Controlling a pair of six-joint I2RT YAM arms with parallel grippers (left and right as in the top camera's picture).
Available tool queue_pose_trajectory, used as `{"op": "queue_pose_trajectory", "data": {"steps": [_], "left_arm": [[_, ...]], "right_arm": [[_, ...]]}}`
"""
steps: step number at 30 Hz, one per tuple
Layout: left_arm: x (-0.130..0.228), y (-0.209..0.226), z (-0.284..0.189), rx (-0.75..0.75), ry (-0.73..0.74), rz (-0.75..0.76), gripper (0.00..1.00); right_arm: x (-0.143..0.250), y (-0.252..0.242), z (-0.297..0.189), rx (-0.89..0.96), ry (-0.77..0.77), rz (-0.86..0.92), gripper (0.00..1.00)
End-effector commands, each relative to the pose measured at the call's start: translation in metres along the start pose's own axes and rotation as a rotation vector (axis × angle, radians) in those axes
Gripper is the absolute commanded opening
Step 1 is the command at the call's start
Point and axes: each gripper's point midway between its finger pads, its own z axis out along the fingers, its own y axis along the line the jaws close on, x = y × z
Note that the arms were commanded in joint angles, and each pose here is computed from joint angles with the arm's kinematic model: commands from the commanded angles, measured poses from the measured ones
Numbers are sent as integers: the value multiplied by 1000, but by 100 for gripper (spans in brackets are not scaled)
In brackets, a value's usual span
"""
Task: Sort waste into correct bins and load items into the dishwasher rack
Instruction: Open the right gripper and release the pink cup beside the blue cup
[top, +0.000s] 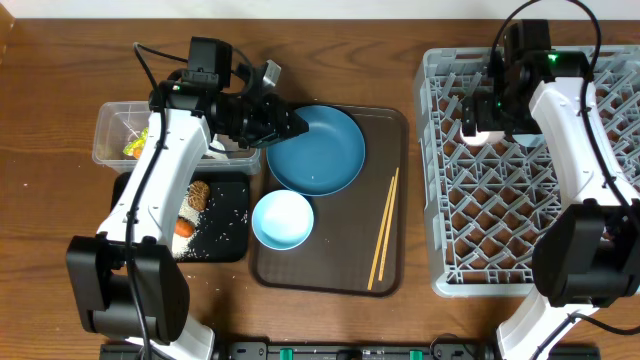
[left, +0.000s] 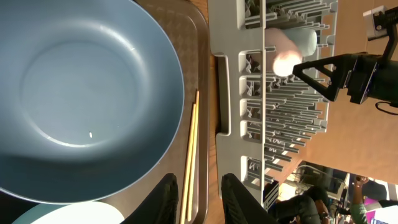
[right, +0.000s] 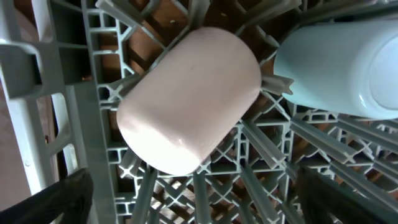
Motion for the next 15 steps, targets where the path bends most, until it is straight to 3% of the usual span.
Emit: {"op": "queue_pose_trajectory", "data": {"steps": [1, 6, 9, 11, 13, 15], "left_arm": [[-2, -1, -2, -8, -9, 22, 25], [-3, 4, -3, -33, -16, 28, 25], [-3, 7, -3, -52, -19, 25, 25], [-3, 7, -3, -52, -18, 25, 25], [-2, 7, -3, -53, -16, 22, 25], [-2, 7, -3, -53, -15, 22, 25]], "right_arm": [[-3, -3, 1, 2, -11, 10, 97], [-19, 4, -15, -58, -81, 6, 93], [-30, 22, -36, -169, -138, -34, 79], [-31, 25, -45, -189, -157, -36, 56], [-26, 26, -47, -190, -142, -39, 15], [-15, 28, -41, -191, -93, -45, 3]]}}
